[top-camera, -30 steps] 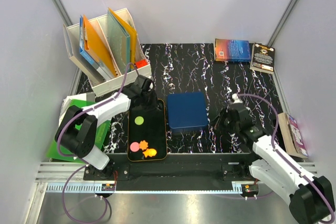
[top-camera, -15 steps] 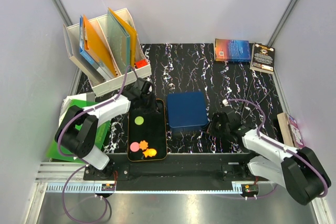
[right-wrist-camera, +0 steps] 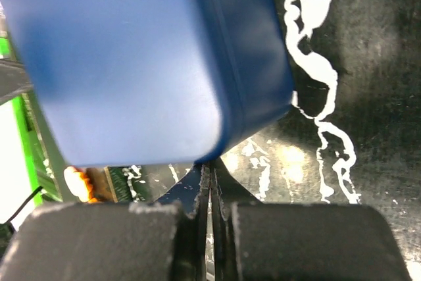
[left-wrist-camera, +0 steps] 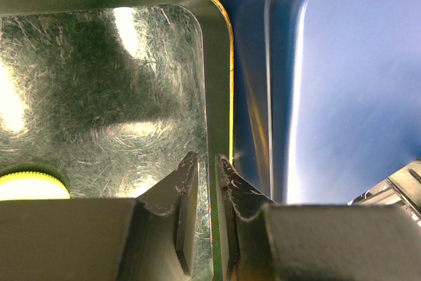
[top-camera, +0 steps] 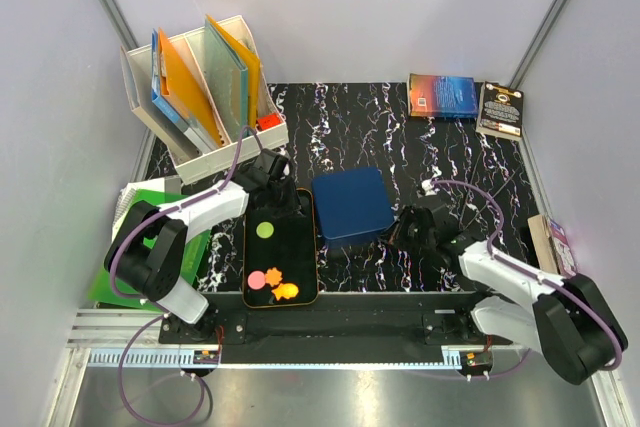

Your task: Pack the cookies

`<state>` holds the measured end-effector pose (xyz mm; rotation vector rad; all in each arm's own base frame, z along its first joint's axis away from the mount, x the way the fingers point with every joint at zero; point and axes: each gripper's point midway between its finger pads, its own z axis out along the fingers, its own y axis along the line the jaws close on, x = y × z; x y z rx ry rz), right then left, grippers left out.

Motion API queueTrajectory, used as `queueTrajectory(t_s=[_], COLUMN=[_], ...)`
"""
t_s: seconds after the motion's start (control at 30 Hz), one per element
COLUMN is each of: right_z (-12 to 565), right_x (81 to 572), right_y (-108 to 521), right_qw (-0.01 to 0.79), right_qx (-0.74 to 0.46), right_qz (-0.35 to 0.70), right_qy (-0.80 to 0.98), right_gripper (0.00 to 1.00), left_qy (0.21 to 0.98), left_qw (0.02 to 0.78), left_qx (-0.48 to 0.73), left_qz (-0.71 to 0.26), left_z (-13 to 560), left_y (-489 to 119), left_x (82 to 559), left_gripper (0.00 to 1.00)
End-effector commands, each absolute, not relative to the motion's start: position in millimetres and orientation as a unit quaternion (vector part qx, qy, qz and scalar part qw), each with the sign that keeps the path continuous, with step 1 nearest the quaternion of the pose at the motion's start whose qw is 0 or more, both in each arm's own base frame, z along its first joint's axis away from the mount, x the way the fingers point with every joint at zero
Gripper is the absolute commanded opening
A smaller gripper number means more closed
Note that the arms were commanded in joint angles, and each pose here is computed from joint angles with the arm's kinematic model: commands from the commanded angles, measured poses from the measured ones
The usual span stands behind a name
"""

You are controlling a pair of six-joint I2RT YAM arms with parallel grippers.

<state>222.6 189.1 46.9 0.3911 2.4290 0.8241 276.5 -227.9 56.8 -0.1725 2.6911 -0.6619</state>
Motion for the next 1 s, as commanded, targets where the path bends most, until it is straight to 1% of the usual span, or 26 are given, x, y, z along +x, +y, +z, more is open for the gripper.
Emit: queueTrajectory(t_s=[0.0,0.1,0.17,0.2,0.23,0.27,0.37,0.4,0.43,0.47,0.5,0.53,0.57,0.6,0.63,0.67,0.73,0.77,0.97], right_z=[87,105,132,134,146,160,174,175,162,169,166,145,159,156,141,153,143,151,145], right_x=[229,221,222,219,221,225,247,253,262,274,281,289,302,309,316,324,334,339,364], right_y=[202,203,202,198,197,197,196,199,202,211,216,221,236,240,246,257,263,268,269], right_qw=[0.294,0.29,0.312,0.312,0.328,0.342,0.382,0.388,0.38,0.395,0.395,0.374,0.392,0.39,0.373,0.384,0.374,0.382,0.381], right_qx=[0.131,0.115,0.1,0.101,0.096,0.092,0.09,0.088,0.085,0.079,0.077,0.077,0.064,0.063,0.069,0.055,0.063,0.055,0.063], right_qz=[0.347,0.355,0.363,0.355,0.359,0.362,0.345,0.344,0.333,0.346,0.349,0.34,0.374,0.383,0.39,0.423,0.438,0.456,0.481], right_qy=[0.881,0.881,0.872,0.876,0.868,0.862,0.853,0.85,0.859,0.847,0.846,0.859,0.838,0.835,0.839,0.819,0.815,0.802,0.787], right_gripper=[0.0,0.0,0.0,0.0,0.0,0.0,0.0,0.0,0.0,0.0,0.0,0.0,0.0,0.0,0.0,0.0,0.0,0.0,0.0], left_qy=[0.943,0.943,0.944,0.944,0.944,0.943,0.94,0.938,0.935,0.933,0.931,0.928,0.926,0.924,0.922,0.92,0.916,0.917,0.914], left_qw=[0.204,0.206,0.206,0.208,0.209,0.211,0.226,0.232,0.239,0.244,0.25,0.257,0.262,0.265,0.268,0.272,0.281,0.28,0.289], left_qx=[-0.055,-0.055,-0.059,-0.06,-0.062,-0.065,-0.079,-0.083,-0.086,-0.087,-0.085,-0.085,-0.083,-0.082,-0.08,-0.08,-0.075,-0.075,-0.075], left_qz=[-0.256,-0.255,-0.252,-0.25,-0.249,-0.248,-0.244,-0.244,-0.246,-0.249,-0.253,-0.256,-0.26,-0.263,-0.268,-0.27,-0.276,-0.274,-0.275], left_z=[70,72,72,73,75,76,84,87,92,97,103,109,115,118,123,125,132,130,132], left_y=[-235,-234,-230,-229,-227,-225,-218,-218,-216,-216,-218,-218,-219,-220,-221,-220,-220,-218,-212], left_x=[285,287,288,289,289,291,298,301,304,306,309,311,312,313,312,312,310,307,301], left_gripper=[0.19,0.2,0.2,0.19,0.19,0.19,0.2,0.2,0.2,0.2,0.2,0.2,0.2,0.2,0.21,0.21,0.2,0.21,0.21])
